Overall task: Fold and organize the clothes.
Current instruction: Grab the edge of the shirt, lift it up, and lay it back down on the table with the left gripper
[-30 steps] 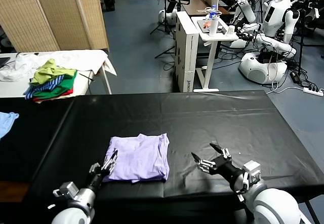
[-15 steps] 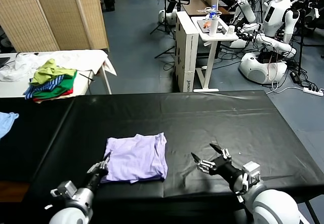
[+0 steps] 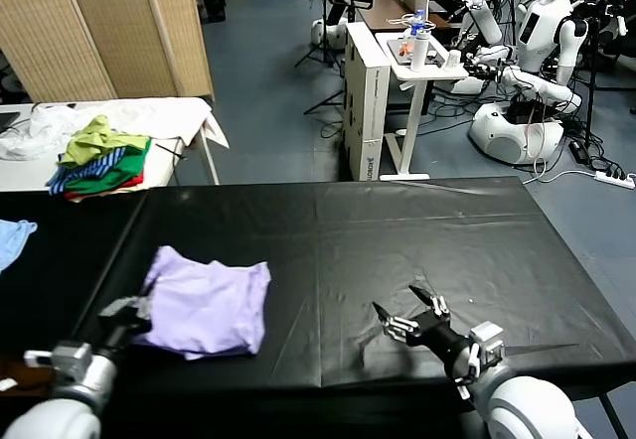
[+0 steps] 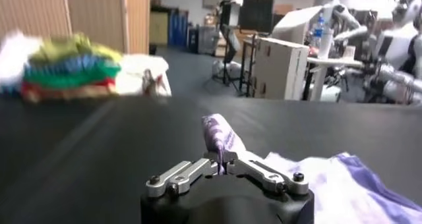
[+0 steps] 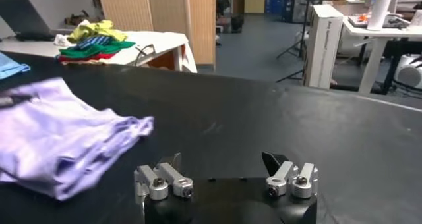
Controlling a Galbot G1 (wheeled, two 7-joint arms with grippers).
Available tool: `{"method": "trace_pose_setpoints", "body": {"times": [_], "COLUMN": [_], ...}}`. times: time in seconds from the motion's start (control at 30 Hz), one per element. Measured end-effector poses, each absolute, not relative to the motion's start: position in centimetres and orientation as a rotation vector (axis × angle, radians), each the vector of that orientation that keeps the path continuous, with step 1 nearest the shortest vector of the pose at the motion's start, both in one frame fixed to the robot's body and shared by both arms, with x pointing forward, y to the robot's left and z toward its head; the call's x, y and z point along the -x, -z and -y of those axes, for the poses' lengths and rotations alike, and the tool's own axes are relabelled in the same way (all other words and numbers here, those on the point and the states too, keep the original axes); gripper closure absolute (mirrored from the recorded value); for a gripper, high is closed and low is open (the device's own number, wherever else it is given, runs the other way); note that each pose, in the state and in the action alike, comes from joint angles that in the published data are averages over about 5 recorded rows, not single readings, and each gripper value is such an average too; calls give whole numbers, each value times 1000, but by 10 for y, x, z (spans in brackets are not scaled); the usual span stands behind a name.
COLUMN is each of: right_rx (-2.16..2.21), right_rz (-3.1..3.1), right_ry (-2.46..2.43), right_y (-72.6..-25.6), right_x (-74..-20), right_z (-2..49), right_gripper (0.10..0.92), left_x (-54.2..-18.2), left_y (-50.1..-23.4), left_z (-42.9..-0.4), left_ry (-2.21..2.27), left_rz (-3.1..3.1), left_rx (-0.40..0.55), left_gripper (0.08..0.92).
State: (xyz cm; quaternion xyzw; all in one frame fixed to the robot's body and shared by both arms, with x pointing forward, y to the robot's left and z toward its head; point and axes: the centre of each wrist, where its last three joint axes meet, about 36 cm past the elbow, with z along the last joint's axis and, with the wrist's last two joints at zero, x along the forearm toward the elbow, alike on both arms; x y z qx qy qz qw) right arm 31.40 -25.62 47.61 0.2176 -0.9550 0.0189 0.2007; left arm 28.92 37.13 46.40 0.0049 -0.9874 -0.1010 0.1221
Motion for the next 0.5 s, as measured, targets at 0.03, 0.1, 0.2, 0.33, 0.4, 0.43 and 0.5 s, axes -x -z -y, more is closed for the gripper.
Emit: {"method": "trace_pose_setpoints", "body": {"times": [0.03,0.1,0.2,0.33,0.4,0.43,0.5], "right_rx": [-608,-606,-603,-599,-595,-592,-583], "right_rz": [2667,2664,2660,2655,2653,2653,2651], "right_ry": [-50,-45,-39,-38,-42,-44,-49], "right_y": [-475,-473,-471,-469,-469,-468,-467], "right_x": [-314,-314,-313,-309,-307,-306,-303], "right_z": [256,255,254,252,252,252,253], "right_gripper": [115,115,115,115,115,115,115], "left_x": [-288,-286,-282,-278,-275,-274,-273], "left_y": [-471,-484,-497,-505,-504,-502,-496], "left_z": [-378,-388,-392,-375,-358,-349,-329], "left_ry": [338,417,484,400,287,216,59], "left_rz": [2879,2873,2863,2883,2894,2897,2897], "left_rx": [-28,-56,-94,-107,-83,-67,-27], "left_gripper": [833,833,833,833,833,833,833]}}
